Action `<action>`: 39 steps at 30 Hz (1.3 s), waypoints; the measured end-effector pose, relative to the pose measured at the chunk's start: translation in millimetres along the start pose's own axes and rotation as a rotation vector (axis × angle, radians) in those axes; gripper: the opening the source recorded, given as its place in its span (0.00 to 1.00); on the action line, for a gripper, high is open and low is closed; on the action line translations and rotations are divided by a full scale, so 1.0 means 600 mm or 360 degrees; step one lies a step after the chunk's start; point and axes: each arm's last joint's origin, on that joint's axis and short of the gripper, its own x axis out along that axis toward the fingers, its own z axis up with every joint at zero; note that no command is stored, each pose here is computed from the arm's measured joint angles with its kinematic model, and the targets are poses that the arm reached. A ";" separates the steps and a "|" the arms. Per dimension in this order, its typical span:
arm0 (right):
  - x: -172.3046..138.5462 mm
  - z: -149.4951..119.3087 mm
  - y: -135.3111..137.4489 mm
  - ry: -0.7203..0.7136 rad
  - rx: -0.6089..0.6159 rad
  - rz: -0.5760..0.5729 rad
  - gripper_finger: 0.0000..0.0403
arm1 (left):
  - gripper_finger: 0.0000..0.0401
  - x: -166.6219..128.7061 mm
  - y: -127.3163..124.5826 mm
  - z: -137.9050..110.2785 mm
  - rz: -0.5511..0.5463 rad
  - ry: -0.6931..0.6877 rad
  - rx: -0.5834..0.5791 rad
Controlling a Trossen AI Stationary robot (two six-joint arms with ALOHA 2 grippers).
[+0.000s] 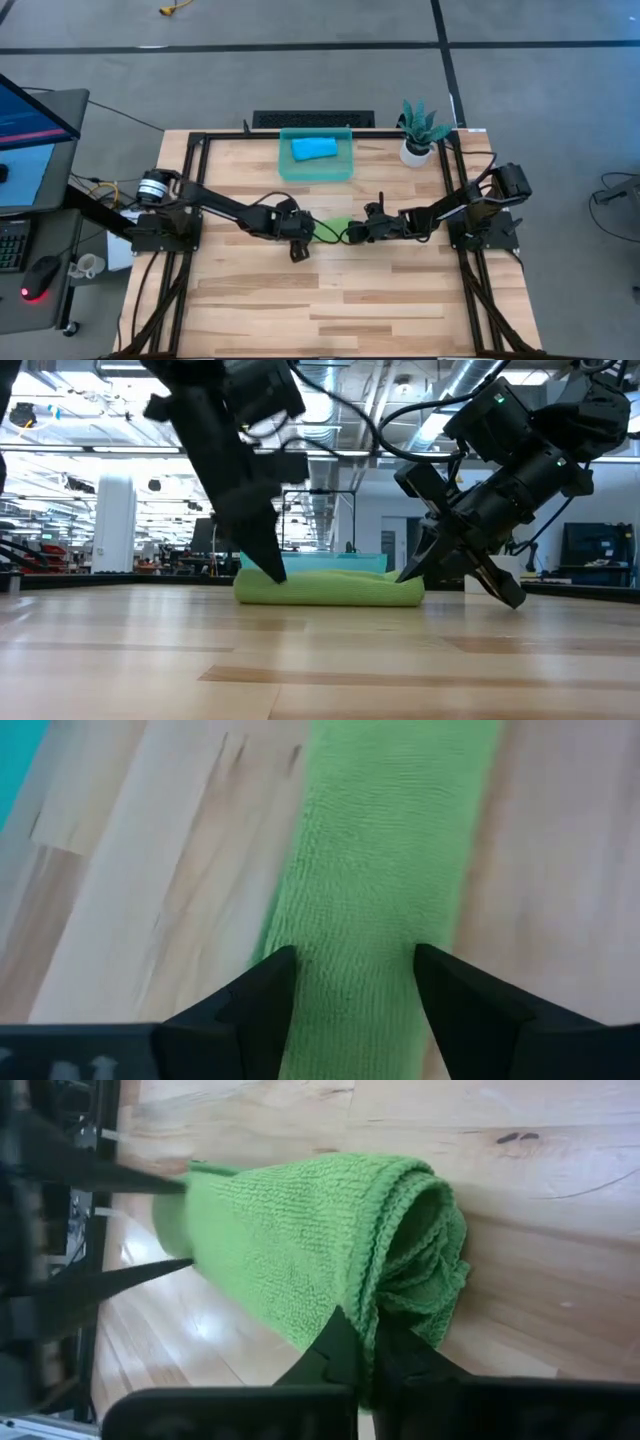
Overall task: Roll microfiber towels into tight, uniform cylinder then place into a basket
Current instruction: Put the green microfiber cloth into the bin
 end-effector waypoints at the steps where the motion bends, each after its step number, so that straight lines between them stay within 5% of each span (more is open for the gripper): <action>1: 0.000 0.000 0.000 0.0000 0.0000 0.0002 0.05 | 0.50 -0.009 0.000 0.001 -0.0022 0.0002 0.0016; 14: 0.000 0.000 0.000 -0.0001 0.0001 0.0004 0.05 | 0.50 -0.181 0.005 -0.044 -0.0123 -0.0090 -0.0049; 25: -0.001 -0.004 0.002 0.0007 -0.0036 0.0022 0.05 | 0.50 -0.124 -0.010 -0.155 -0.0814 -0.0806 -0.0564; 39: -0.002 -0.010 0.003 0.0010 -0.0062 0.0029 0.05 | 0.63 -0.091 0.034 -0.174 -0.0642 -0.0717 -0.0921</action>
